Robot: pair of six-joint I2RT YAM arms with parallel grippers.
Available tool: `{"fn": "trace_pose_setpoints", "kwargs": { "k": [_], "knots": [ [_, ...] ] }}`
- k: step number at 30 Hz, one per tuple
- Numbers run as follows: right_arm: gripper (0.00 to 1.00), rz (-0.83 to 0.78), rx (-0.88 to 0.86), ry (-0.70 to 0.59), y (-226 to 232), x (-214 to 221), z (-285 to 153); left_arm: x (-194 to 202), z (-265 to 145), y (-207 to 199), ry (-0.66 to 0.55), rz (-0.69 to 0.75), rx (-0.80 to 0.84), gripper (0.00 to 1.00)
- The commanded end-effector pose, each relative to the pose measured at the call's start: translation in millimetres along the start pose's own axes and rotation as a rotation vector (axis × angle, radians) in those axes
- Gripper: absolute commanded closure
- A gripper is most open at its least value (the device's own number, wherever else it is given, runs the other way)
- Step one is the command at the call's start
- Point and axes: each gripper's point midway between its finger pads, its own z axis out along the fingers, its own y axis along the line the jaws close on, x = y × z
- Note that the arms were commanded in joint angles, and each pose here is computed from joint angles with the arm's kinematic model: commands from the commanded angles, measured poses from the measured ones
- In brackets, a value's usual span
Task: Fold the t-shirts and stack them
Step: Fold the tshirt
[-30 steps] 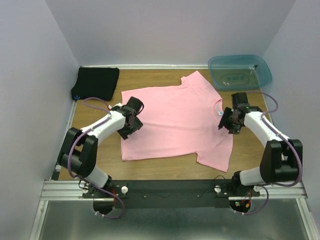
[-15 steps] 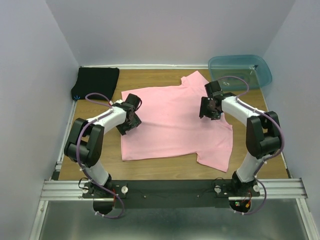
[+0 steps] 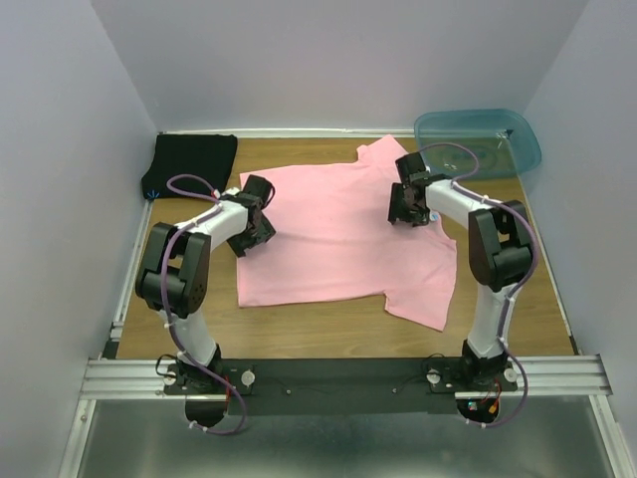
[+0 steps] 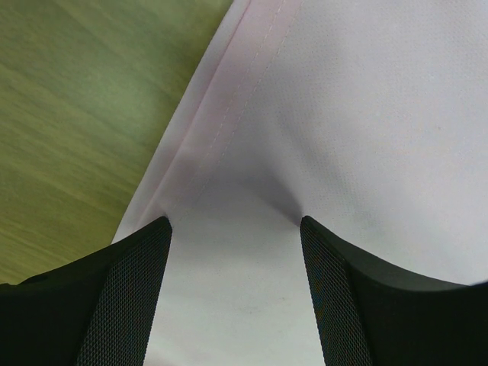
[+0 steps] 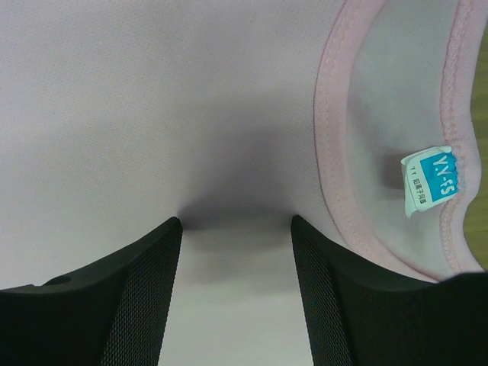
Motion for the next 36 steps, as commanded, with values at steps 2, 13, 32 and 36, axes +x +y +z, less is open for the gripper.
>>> {"fn": "trace_pose_setpoints", "kwargs": {
  "k": [2, 13, 32, 36],
  "knots": [
    [0.32, -0.016, 0.047, -0.018, -0.9, -8.9, 20.8, -8.5, 24.0, 2.4, -0.004, 0.007, -0.043, 0.23],
    [0.21, 0.023, -0.105, -0.143, 17.1, -45.4, -63.7, -27.9, -43.0, 21.1, -0.074, -0.064, -0.022, 0.09],
    [0.08, 0.047, -0.114, -0.060, -41.3, 75.6, -125.5, 83.2, -64.7, 100.5, 0.062, -0.307, -0.106, 0.18],
    [0.08, 0.044, -0.113, -0.057, -46.8, 86.1, -126.9, 83.9, -62.0, 91.8, 0.072, -0.349, -0.080, 0.20]
  ]
}}
